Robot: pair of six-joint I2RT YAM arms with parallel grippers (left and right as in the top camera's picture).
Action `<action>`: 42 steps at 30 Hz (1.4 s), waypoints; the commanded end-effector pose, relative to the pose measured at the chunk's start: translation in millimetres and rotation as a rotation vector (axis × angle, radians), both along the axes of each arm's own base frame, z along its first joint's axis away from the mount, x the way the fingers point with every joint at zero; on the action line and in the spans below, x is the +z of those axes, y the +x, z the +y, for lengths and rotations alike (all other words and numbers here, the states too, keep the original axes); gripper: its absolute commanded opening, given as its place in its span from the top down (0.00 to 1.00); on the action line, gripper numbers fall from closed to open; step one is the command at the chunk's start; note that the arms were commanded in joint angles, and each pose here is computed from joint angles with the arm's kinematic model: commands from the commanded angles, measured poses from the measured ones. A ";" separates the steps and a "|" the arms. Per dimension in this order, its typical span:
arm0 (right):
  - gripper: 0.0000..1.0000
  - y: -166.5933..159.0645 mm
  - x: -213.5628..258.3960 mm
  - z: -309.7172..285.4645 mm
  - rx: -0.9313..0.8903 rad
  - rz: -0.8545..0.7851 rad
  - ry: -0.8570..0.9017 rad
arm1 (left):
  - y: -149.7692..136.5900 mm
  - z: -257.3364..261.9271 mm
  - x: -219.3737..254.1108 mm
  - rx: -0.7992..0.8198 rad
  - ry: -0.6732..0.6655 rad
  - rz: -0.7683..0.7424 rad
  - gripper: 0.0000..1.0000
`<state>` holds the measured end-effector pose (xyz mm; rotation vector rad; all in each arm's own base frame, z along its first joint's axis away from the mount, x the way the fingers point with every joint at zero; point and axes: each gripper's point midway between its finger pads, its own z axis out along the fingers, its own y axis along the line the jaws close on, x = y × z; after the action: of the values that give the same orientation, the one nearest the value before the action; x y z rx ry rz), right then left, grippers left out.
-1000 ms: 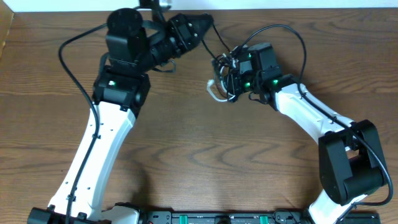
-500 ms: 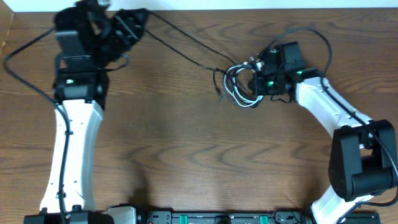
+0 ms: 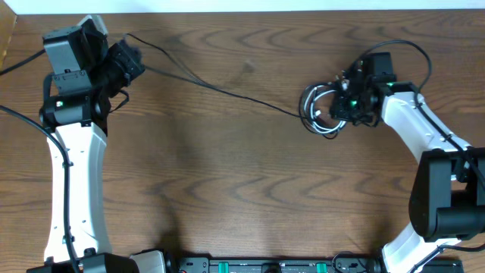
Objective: Untangle cables
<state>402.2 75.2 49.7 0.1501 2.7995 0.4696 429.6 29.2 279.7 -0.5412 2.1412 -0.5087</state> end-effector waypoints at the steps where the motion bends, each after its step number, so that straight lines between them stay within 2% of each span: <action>1: 0.99 1.0 -6.4 -41.4 -0.103 0.017 -0.070 | -5.1 38.9 14.8 0.107 0.172 -0.024 0.93; 7: 0.99 2.3 1.5 -12.7 0.005 -0.014 0.047 | -27.5 -4.7 -16.8 -0.052 0.146 0.126 0.93; 15: 0.99 -4.7 0.5 9.7 0.061 0.000 0.047 | -71.0 -59.8 -52.9 -0.265 0.188 0.329 0.93; 21: 0.99 -7.5 0.5 22.8 0.094 0.000 0.047 | -96.0 -95.1 -70.4 -0.450 0.260 0.397 0.93; 25: 0.99 -8.7 0.4 26.3 0.103 0.001 0.047 | -101.1 -97.7 -75.5 -0.462 0.258 0.420 0.92; 29: 0.99 -8.7 0.4 26.3 0.103 0.001 0.047 | -101.1 -97.8 -75.6 -0.462 0.257 0.421 0.86; 32: 0.99 -8.7 0.5 26.5 0.103 0.001 0.048 | -102.3 -98.4 -77.8 -0.466 0.256 0.432 0.74; 36: 0.99 -9.4 1.8 30.2 0.111 0.002 0.069 | -104.5 -102.5 -86.1 -0.484 0.243 0.461 0.66; 40: 0.99 -9.4 1.8 30.1 0.110 0.002 0.069 | -108.1 -122.8 -97.4 -0.593 0.213 0.476 0.60; 42: 0.98 -9.4 1.8 30.0 0.110 0.002 0.069 | -110.9 -141.1 -100.1 -0.704 0.200 0.454 0.52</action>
<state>394.3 99.2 50.7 0.0440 2.8088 0.5590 325.8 -86.8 190.4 0.0808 2.7544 -0.4488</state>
